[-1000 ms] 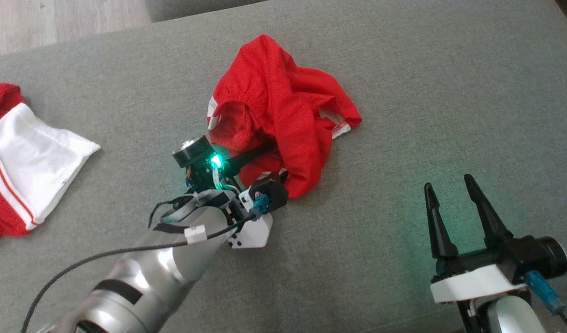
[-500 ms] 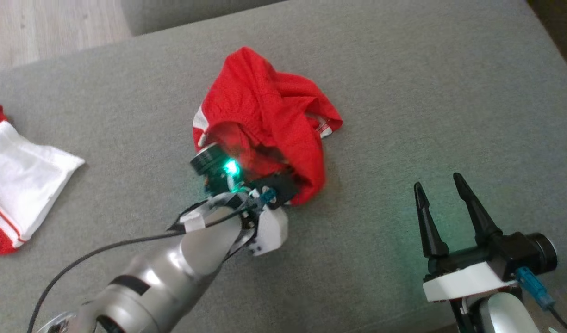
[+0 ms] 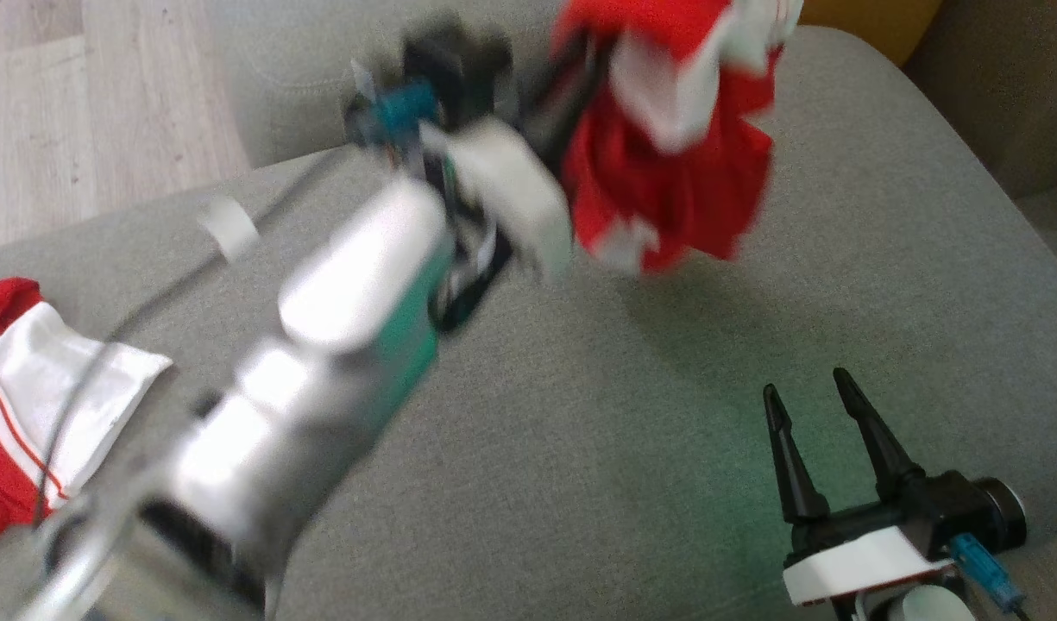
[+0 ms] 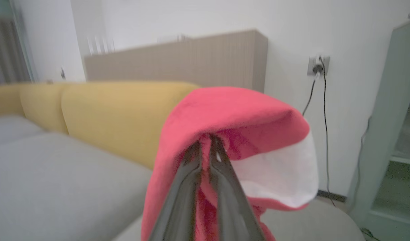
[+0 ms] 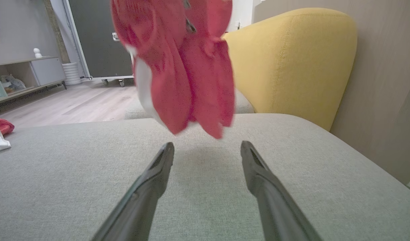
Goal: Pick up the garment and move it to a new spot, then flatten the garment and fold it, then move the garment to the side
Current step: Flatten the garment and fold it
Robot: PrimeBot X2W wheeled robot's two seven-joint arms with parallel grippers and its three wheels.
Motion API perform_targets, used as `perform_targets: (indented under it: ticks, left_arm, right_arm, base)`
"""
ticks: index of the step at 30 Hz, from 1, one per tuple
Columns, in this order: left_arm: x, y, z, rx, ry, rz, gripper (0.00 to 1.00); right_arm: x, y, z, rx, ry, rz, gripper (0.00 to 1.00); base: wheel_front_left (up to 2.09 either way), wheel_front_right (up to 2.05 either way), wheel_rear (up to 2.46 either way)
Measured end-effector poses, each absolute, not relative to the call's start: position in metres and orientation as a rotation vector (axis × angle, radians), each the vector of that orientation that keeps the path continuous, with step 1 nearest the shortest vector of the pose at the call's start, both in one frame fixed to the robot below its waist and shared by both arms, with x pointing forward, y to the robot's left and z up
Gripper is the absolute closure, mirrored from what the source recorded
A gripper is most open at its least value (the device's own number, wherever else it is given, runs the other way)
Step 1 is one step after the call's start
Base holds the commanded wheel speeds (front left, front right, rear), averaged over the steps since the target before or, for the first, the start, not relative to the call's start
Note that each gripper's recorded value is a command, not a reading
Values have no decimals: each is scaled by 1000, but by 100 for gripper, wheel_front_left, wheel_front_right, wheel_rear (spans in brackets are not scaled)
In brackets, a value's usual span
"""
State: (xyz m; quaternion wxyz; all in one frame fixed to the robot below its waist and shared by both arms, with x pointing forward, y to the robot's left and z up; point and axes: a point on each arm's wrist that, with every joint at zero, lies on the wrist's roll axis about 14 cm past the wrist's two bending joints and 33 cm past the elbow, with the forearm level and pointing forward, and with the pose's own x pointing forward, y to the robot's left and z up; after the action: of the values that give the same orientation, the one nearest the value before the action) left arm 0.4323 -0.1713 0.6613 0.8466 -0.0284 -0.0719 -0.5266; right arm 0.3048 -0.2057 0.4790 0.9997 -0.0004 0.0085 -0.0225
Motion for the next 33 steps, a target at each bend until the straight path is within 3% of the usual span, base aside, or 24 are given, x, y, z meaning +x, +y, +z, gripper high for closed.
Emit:
perform_targets:
  ticks: [4,7,8,17,28,33]
  left_arm:
    - [395,-143,517,-31,304,-1099,100]
    - [334,-68,384,-3,683,-977,100]
    - [328,-59,375,-24,700,-952,100]
    - [338,-37,398,-49,516,-848,100]
    - [395,29,475,21,185,-596,100]
    - [372,31,458,-59,251,-566,100]
  right_arm:
    - [305,-203,479,5,14,-37,0]
    - [303,-199,474,22,29,-28,0]
    - [304,-198,475,27,27,-27,0]
    - [306,-184,467,33,47,26,0]
    - [321,-148,469,35,40,153,0]
    - [325,-141,465,45,56,175,0]
  base:
    - [0,0,0]
    - [0,0,0]
    - [0,0,0]
    - [0,0,0]
    - [0,0,0]
    - [0,0,0]
